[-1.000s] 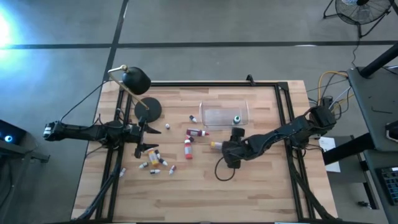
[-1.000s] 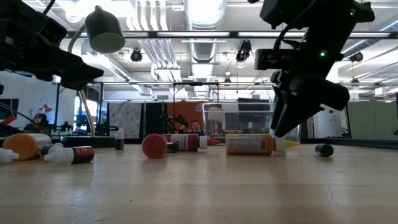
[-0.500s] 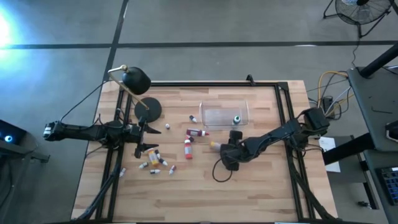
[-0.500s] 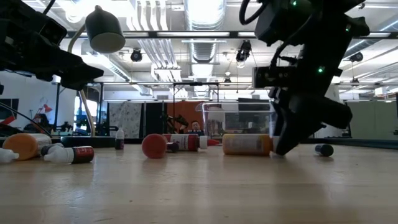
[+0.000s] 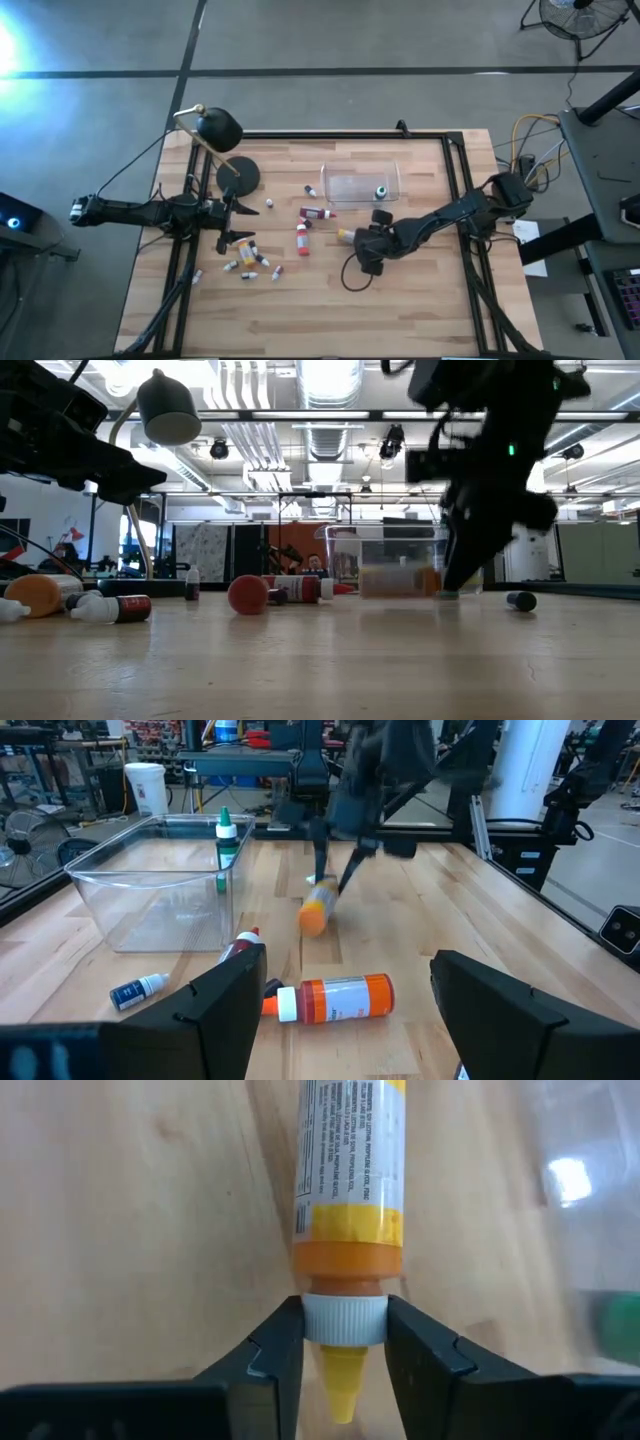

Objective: Pick & Place food coloring
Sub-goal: Put the large right yellow food coloring bottle into the transparent bin

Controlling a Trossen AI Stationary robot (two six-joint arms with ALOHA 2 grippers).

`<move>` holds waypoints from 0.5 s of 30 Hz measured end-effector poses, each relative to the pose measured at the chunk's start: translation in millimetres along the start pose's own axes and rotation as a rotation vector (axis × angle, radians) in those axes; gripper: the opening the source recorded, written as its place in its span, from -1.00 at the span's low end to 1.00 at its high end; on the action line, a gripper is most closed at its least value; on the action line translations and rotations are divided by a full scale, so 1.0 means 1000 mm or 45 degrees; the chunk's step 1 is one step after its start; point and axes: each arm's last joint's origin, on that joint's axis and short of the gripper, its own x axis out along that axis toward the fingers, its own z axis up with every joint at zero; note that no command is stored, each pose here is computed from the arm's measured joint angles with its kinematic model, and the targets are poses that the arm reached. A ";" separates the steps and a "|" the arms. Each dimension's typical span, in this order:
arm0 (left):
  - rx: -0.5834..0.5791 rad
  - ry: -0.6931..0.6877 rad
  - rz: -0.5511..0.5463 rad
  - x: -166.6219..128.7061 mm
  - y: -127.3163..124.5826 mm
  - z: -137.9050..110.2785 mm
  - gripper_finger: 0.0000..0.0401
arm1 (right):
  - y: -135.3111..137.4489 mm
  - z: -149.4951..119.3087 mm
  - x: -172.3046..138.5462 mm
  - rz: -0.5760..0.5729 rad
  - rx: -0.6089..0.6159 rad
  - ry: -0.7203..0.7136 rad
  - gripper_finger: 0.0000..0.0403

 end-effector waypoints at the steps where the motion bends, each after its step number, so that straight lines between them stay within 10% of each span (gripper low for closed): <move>1: 0.000 0.000 0.000 0.000 0.000 0.000 0.28 | -0.002 0.004 -0.009 0.000 -0.005 0.000 -0.48; 7: 0.000 0.000 0.000 0.000 0.000 0.000 0.28 | -0.021 0.023 -0.058 0.207 -0.029 0.072 -0.47; 9: 0.000 0.000 0.000 0.000 0.000 0.000 0.28 | -0.032 0.028 -0.061 0.448 0.128 0.268 -0.47; 15: 0.000 0.000 0.000 0.000 0.000 0.000 0.28 | -0.056 0.014 -0.059 0.498 0.350 0.983 -0.46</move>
